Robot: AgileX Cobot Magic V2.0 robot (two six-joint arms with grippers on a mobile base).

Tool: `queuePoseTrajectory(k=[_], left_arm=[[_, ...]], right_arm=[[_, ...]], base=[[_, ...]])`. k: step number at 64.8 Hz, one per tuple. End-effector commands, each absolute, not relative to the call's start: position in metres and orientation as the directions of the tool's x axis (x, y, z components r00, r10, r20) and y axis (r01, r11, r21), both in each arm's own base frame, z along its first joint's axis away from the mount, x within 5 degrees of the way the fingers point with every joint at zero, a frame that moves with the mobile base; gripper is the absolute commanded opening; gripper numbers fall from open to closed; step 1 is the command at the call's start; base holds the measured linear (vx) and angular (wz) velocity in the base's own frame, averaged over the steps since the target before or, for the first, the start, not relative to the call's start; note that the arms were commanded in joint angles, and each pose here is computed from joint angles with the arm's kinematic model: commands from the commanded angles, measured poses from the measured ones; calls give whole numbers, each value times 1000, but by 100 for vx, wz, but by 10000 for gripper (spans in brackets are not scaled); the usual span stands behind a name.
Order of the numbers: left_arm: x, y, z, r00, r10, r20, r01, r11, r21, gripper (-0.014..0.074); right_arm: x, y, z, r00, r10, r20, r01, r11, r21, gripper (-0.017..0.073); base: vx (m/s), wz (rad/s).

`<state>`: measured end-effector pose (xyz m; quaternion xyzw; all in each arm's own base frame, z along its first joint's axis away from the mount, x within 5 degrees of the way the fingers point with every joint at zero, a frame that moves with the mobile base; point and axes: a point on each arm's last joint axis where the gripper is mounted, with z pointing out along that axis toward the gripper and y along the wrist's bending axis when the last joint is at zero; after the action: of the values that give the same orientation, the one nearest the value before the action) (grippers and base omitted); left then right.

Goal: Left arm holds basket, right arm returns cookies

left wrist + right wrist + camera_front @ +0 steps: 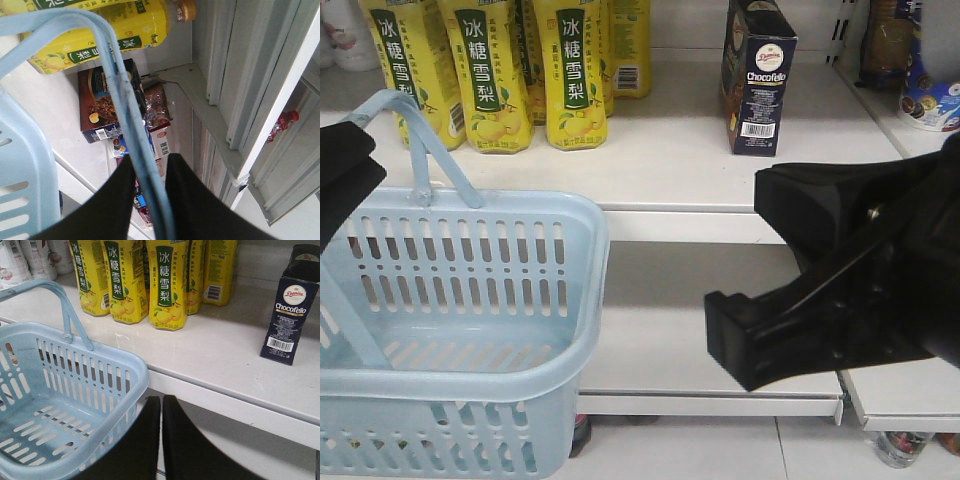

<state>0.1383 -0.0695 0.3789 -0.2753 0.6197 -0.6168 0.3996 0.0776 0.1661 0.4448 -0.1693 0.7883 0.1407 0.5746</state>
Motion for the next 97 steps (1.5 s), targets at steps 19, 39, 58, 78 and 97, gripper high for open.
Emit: queuePoseTrajectory(k=[19, 39, 58, 78, 97], left_arm=[[122, -57, 396, -407, -849, -338, 279, 236, -931, -6], [54, -16, 362, -75, -910, -408, 349, 359, -866, -6], [7, -6, 334, 297, -663, -688, 304, 748, -590, -6], [28, -1, 291, 208, -135, -969, 11, 991, -135, -6], [47, 3, 236, 41, -30, -999, -53, 998, -32, -6]], right_arm=[[81, 155, 457, -231, -79, -970, -378, 926, 15, -8], [81, 155, 457, -230, -79, -970, -379, 925, 15, -8], [81, 155, 457, -230, -79, -970, -379, 925, 15, -8], [81, 155, 457, -230, -79, -970, -377, 926, 14, -8], [81, 155, 457, -230, -79, -970, -377, 926, 14, -8]], base=[[0, 0], [0, 0], [0, 0], [0, 0], [0, 0]])
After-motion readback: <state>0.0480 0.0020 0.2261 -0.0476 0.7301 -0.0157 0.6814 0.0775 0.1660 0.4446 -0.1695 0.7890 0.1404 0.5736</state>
